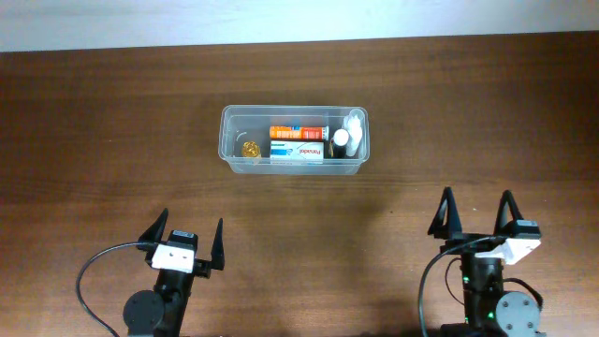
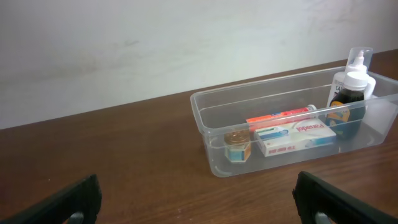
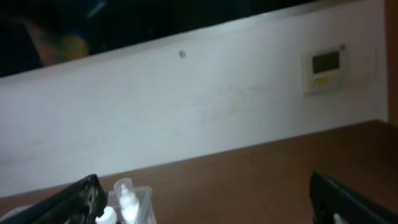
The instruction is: Pack container
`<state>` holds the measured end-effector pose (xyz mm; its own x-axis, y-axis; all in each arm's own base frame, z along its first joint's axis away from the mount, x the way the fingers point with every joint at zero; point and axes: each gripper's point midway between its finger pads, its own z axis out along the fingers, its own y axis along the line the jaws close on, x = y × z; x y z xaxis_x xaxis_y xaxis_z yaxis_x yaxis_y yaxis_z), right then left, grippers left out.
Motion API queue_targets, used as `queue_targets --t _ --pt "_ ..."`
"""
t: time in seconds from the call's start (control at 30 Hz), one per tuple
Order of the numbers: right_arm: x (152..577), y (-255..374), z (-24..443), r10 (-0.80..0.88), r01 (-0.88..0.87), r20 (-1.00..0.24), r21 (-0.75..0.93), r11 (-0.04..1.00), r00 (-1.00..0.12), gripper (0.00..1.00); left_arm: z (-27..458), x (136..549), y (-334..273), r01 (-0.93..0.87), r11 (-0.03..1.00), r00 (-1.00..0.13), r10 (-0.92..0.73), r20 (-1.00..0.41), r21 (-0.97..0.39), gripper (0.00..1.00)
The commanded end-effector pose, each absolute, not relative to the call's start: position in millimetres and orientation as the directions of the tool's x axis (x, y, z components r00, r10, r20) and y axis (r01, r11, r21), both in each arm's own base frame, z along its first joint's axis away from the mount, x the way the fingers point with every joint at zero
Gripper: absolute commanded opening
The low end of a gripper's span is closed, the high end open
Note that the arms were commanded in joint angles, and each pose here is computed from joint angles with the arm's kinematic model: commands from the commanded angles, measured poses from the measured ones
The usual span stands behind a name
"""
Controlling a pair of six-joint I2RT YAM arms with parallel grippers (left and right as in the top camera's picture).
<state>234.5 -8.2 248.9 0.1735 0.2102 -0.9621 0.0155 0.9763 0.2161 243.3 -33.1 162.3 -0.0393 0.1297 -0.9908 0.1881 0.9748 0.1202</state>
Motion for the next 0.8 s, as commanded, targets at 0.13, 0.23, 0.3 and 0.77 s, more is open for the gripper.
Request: queue_targets --t 0.13,0.23,0.3,0.77 --pt "239 -3 233 0.206 -0.018 -0.961 0.206 0.978 0.185 0.98 160 244 -31 0.179 0.977 -0.041 0.128 -0.991 0.119 0.99" --pt "240 -3 229 0.205 -0.015 -0.963 0.206 0.978 0.177 0.98 160 244 -31 0.179 0.977 -0.041 0.127 -0.991 0.118 0.99" --pt "241 -3 223 0.205 -0.013 -0.965 0.206 0.978 0.164 0.98 160 244 -31 0.179 0.977 -0.041 0.127 -0.991 0.118 0.99" --pt "246 -4 190 0.205 0.013 -0.977 0.206 0.978 0.064 0.98 160 244 -31 0.179 0.977 -0.041 0.128 -0.991 0.119 1.0"
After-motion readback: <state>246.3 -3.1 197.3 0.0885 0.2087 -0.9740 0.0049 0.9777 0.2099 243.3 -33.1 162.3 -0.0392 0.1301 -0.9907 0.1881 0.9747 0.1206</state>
